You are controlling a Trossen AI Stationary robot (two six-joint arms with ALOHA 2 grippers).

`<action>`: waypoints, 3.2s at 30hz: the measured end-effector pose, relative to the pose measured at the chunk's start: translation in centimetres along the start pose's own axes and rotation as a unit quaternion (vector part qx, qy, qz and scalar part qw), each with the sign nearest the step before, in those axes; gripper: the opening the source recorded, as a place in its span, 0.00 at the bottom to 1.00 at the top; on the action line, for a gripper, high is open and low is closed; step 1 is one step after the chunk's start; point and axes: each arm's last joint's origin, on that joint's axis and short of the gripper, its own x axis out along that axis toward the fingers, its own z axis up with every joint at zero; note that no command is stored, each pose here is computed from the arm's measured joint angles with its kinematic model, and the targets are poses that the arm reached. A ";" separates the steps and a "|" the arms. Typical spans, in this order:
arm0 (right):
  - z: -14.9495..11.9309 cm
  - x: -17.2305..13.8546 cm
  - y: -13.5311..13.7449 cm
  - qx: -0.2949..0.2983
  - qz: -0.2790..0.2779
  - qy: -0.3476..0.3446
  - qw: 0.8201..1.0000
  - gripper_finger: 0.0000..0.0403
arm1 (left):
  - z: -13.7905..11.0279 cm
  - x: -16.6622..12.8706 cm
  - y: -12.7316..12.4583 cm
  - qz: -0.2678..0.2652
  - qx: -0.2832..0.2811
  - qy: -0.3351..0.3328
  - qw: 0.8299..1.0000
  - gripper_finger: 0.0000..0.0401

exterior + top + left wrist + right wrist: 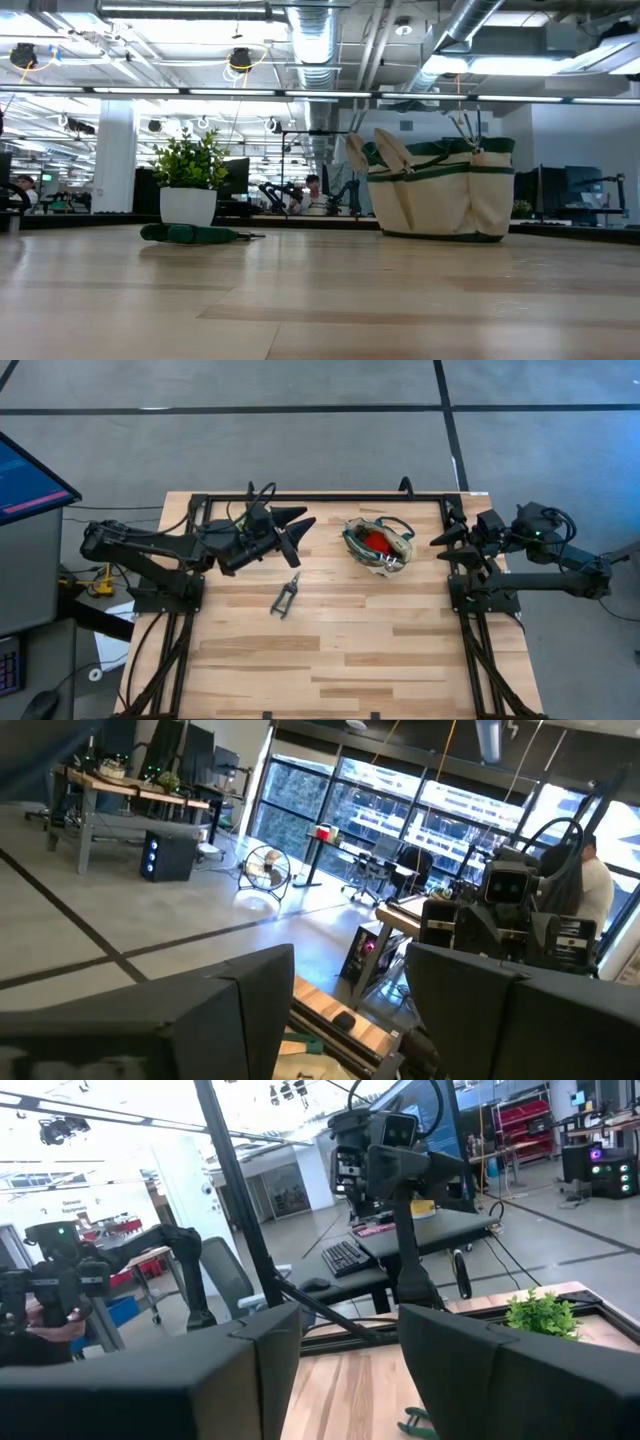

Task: Pick & Place Garden tools in Gardening bag
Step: Put the shear scissor into the gardening bag

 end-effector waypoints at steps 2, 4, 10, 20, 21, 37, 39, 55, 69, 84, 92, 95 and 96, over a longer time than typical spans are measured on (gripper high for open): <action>0.0 0.0 0.0 0.000 0.000 0.000 1.000 0.40 | 0.0 0.0 0.0 0.000 0.000 0.000 1.000 0.45; 0.0 0.0 0.0 0.000 0.000 0.000 1.000 0.40 | 0.0 0.0 0.0 0.000 -0.001 -0.001 1.000 0.45; 0.0 0.0 0.0 0.000 0.000 0.000 1.000 0.40 | 0.0 0.0 0.0 0.000 0.000 0.000 1.000 0.45; 0.0 0.0 0.0 0.000 -0.001 0.000 1.000 0.40 | 0.0 -0.1 -0.2 -0.005 -0.002 0.001 1.000 0.45; 0.0 0.0 0.0 0.000 -0.001 0.000 1.000 0.39 | 0.0 -0.1 -0.2 -0.004 -0.002 0.000 1.000 0.45; -0.4 0.0 -0.1 0.006 -0.007 0.018 1.000 0.38 | -0.8 -0.6 0.3 0.011 -0.041 0.050 0.998 0.40; -0.5 0.0 -0.2 0.009 -0.009 0.026 1.000 0.38 | -1.3 -0.8 0.6 0.024 -0.055 0.075 0.995 0.37; -0.8 0.0 -0.2 0.012 -0.013 0.037 0.999 0.38 | -3.4 -1.8 2.0 0.036 -0.112 0.222 0.968 0.10; -1.5 -0.1 -0.4 0.025 -0.024 0.072 0.997 0.38 | -6.1 -2.9 3.5 0.093 -0.100 0.316 0.939 0.06; -1.4 -0.1 -0.4 0.025 -0.023 0.071 0.997 0.38 | -17.0 -6.3 7.9 0.173 -0.206 0.369 0.890 0.13; -1.4 -0.1 -0.5 0.023 -0.040 0.066 0.997 0.38 | -20.1 -7.3 9.2 0.166 -0.202 0.428 0.865 0.22; -1.4 -0.1 -0.6 0.023 -0.053 0.064 0.996 0.38 | -20.9 -7.2 9.3 0.168 -0.218 0.463 0.842 0.26; -1.5 -0.1 -0.7 0.023 -0.058 0.064 0.996 0.38 | -21.3 -7.1 9.5 0.177 -0.232 0.472 0.832 0.26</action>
